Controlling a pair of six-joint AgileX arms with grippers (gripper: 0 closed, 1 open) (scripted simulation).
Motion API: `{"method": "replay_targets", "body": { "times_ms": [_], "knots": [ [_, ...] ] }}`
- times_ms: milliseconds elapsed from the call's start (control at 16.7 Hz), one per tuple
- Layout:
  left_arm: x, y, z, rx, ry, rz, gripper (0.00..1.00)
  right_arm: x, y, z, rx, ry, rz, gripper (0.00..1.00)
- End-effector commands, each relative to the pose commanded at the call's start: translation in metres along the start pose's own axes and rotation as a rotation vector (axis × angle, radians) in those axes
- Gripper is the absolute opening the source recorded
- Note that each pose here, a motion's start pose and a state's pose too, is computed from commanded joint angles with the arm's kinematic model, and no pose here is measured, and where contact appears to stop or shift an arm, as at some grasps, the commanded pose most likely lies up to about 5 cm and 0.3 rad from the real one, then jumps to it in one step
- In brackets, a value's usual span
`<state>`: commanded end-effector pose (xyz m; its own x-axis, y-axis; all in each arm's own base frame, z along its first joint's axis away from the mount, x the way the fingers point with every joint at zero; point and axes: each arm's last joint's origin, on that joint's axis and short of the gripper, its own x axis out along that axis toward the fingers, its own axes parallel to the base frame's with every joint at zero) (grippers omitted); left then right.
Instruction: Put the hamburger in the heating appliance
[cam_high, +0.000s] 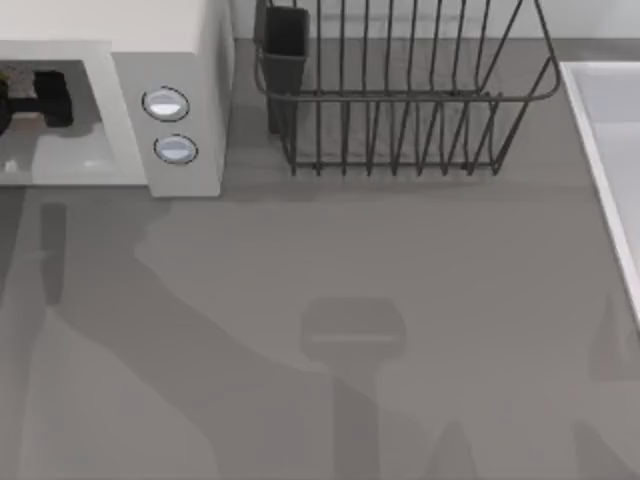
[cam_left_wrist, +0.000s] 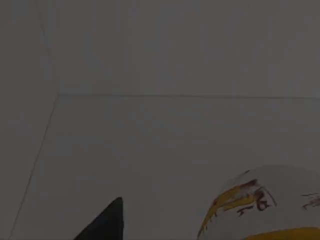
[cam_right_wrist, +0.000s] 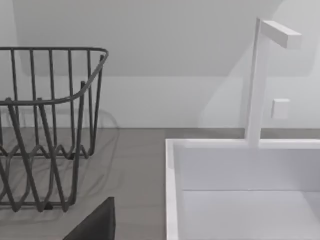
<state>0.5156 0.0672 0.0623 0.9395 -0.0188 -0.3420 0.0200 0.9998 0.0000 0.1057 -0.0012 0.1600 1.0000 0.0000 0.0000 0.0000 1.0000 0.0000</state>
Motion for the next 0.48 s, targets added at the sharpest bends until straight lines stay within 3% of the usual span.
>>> {"method": "replay_targets", "body": {
  "times_ms": [180, 240, 480],
  "knots": [
    [0.0, 0.0, 0.0, 0.0, 0.0, 0.0, 1.0, 0.0, 0.0, 0.0, 0.0, 0.0, 0.0, 1.0],
    [-0.045, 0.004, -0.004, -0.01, 0.008, 0.007, 1.0, 0.0, 0.0, 0.0, 0.0, 0.0, 0.0, 1.0],
    [-0.06, 0.008, -0.002, -0.008, -0.013, 0.01, 1.0, 0.0, 0.0, 0.0, 0.0, 0.0, 0.0, 1.0]
  ]
}}
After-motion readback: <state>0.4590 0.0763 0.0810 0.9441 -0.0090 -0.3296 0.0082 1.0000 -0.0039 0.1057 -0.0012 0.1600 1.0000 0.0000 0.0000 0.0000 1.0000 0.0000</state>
